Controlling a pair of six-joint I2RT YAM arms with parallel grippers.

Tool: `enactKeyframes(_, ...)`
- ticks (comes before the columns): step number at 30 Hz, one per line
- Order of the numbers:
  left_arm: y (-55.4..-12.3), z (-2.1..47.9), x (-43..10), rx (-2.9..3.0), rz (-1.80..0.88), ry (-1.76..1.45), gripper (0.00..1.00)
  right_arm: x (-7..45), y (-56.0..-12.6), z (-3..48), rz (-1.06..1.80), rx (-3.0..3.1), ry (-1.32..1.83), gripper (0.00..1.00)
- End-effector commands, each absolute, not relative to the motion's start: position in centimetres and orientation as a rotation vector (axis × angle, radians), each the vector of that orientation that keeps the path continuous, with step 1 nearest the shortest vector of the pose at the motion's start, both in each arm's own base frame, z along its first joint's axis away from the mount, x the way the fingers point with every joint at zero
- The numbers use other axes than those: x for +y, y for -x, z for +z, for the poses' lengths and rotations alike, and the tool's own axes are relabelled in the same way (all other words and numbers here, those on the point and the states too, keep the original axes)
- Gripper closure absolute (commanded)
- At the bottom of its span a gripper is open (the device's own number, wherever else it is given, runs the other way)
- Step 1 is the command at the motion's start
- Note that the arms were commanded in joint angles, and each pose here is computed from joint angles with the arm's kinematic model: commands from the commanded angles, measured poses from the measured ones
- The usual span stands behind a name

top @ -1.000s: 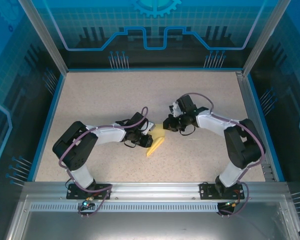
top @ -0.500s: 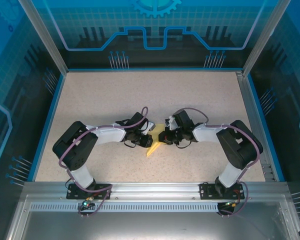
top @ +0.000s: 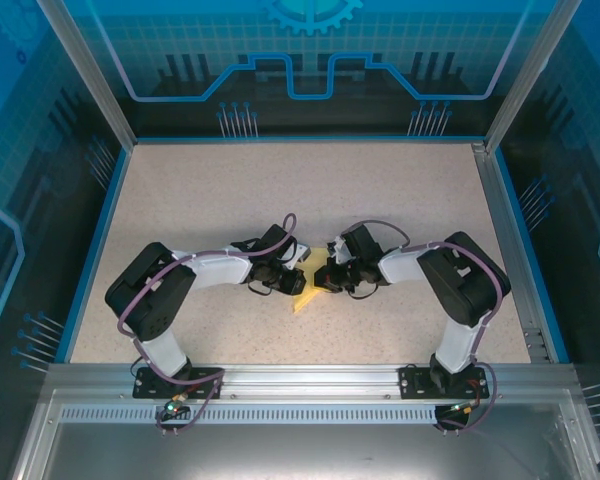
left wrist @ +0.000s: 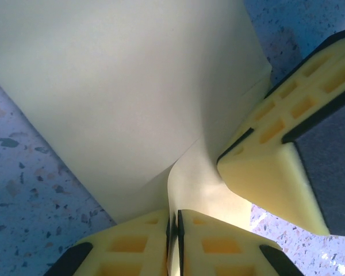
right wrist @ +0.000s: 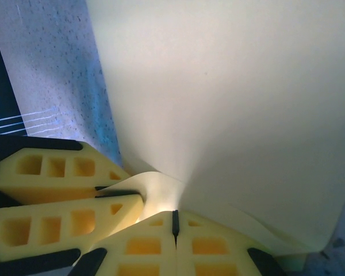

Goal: Fold a paper plane with a square sheet of paper (pick it up from the middle)
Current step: Third fold the triangle at the center of the table.

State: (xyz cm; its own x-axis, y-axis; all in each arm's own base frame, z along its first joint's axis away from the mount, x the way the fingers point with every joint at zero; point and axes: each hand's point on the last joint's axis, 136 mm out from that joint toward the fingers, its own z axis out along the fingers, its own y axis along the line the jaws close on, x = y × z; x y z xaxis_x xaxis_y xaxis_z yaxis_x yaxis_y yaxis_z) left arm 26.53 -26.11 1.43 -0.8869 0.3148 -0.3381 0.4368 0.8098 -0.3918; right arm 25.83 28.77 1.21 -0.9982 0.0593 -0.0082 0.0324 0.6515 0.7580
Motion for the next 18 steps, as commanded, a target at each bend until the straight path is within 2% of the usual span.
enactKeyframes(1,-26.0,0.1,-24.7,2.781,-0.612,-0.573,0.85,28.5,-24.7,-0.4,1.266,2.874,-0.073,0.97)
enactKeyframes(5,-26.0,0.0,-24.6,2.786,-0.603,-0.574,0.85,28.0,-24.5,-0.6,1.217,2.891,-0.079,0.97)
enactKeyframes(12,-26.0,-0.1,-24.7,2.789,-0.61,-0.58,0.85,28.0,-25.8,3.0,1.265,2.784,-0.059,0.95)
enactKeyframes(18,-26.0,-0.1,-24.9,2.787,-0.617,-0.594,0.85,27.2,-26.8,2.5,1.258,2.789,-0.092,0.95)
